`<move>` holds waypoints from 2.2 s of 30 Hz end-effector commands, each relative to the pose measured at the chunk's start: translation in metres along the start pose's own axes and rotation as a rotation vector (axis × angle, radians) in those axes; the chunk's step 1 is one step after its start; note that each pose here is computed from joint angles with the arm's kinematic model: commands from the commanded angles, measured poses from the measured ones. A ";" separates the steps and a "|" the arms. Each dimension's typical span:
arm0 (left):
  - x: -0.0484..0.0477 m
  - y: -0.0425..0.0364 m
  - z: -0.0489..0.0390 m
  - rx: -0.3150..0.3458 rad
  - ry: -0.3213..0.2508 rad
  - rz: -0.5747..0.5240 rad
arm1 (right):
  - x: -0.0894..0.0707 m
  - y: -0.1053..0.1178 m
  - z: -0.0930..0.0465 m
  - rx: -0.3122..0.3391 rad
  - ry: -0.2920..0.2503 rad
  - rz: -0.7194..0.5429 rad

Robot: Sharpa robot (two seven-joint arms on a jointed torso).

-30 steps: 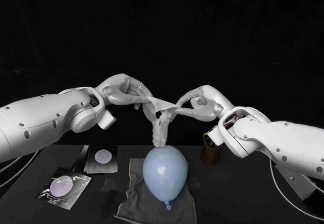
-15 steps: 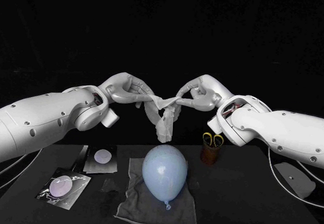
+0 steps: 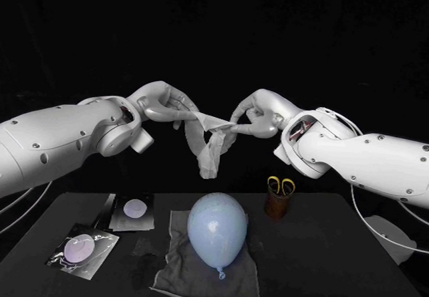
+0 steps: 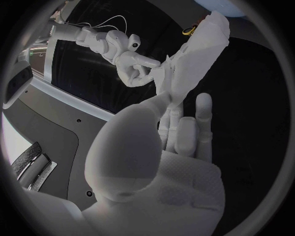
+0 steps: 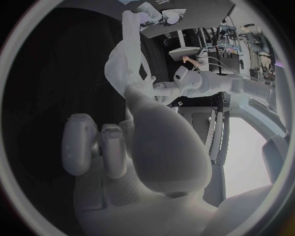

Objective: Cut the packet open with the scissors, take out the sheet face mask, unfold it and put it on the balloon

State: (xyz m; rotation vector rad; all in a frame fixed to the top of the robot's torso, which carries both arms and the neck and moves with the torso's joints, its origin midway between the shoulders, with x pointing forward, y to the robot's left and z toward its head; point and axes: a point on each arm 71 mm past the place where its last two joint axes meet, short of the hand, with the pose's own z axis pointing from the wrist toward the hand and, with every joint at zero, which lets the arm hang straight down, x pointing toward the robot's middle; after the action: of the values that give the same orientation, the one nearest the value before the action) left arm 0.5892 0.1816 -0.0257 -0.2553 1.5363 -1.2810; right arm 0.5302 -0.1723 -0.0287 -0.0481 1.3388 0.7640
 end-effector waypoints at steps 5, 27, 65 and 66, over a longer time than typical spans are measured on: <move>-0.0206 -0.0252 0.0111 -0.012 -0.007 0.111 | -0.009 0.007 0.010 -0.006 -0.002 -0.216; -0.0148 -0.0327 0.0226 -0.089 0.059 0.185 | -0.028 0.030 0.030 -0.012 -0.054 -0.268; -0.0033 0.0030 0.0238 -0.140 0.047 0.059 | -0.040 0.064 0.038 -0.113 -0.099 -0.550; -0.0032 0.0033 0.0235 -0.139 0.051 0.049 | -0.040 0.063 0.038 -0.111 -0.096 -0.552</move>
State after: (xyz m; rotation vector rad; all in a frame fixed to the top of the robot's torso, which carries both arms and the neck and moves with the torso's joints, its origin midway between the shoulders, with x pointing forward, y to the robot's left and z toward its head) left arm 0.6118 0.1730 -0.0233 -0.2420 1.6576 -1.0810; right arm 0.5275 -0.1246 0.0401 -0.4273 1.1208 0.4075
